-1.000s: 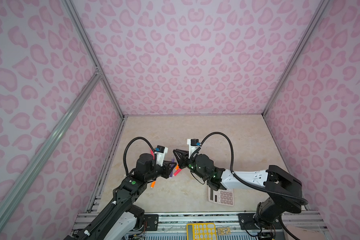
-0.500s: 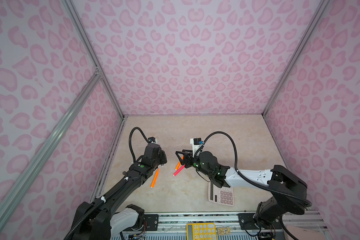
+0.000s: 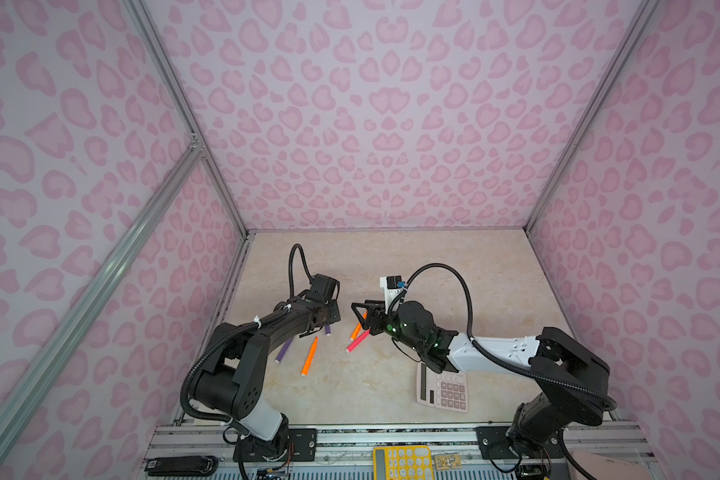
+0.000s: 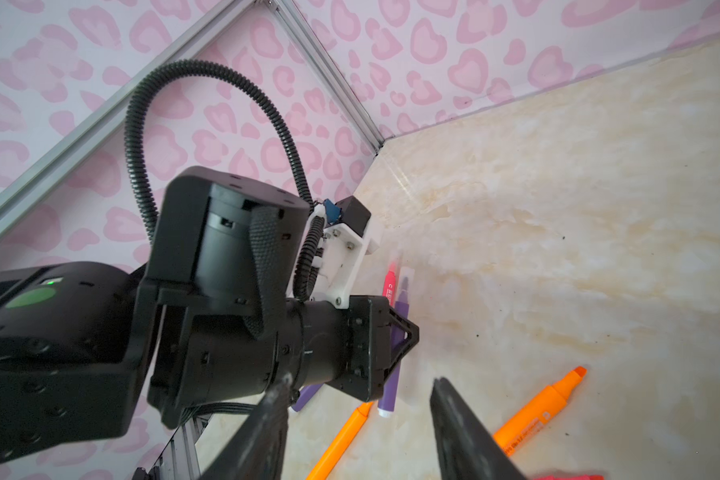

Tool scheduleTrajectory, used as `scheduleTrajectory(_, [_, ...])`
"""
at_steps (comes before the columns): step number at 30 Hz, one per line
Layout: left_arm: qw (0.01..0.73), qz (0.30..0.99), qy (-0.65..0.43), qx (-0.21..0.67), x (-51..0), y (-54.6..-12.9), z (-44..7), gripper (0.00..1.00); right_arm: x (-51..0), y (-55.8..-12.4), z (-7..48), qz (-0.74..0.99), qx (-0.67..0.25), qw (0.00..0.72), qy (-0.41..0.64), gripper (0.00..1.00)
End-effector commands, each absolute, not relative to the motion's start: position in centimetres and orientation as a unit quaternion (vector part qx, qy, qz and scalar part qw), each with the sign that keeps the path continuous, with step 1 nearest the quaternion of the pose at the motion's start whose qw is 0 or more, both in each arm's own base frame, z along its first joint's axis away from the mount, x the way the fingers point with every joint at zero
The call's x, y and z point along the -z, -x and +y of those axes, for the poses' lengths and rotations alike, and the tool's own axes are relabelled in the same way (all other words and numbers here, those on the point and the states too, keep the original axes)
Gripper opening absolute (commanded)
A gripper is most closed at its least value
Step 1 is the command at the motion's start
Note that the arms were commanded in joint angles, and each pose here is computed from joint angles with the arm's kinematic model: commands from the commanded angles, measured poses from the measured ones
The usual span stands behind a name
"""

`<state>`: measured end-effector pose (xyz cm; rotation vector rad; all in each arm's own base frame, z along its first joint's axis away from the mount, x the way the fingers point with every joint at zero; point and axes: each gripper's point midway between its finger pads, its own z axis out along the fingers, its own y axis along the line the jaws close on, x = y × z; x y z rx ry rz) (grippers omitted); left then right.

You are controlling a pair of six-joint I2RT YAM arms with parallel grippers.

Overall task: Insert the pens into the pen caps
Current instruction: 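Lower the capped purple marker to the table and release it with the left gripper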

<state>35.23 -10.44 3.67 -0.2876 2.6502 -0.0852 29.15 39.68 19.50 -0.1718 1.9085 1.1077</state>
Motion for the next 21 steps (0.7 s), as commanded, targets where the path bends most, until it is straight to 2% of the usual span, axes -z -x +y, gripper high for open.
scheduleTrajectory(1, [0.201, 0.973, 0.108, 0.027, -2.5, -35.1, -10.4, 0.03, -19.8, -29.2, 40.2, 0.768, -0.455, 0.445, 0.075, 0.56])
scheduleTrajectory(12, [0.170, 0.979, 0.111, 0.012, -1.0, -35.7, -9.6, 0.04, -19.7, -29.2, 40.7, 0.768, -0.463, 0.436, 0.079, 0.56])
scheduleTrajectory(16, [0.169, 0.979, 0.113, 0.011, -1.0, -35.6, -9.6, 0.19, -19.5, -29.1, 40.6, 0.767, -0.465, 0.436, 0.076, 0.56])
scheduleTrajectory(21, [0.176, 0.978, 0.109, 0.018, -1.3, -35.7, -9.8, 0.31, -19.8, -29.1, 40.7, 0.768, -0.464, 0.435, 0.080, 0.56])
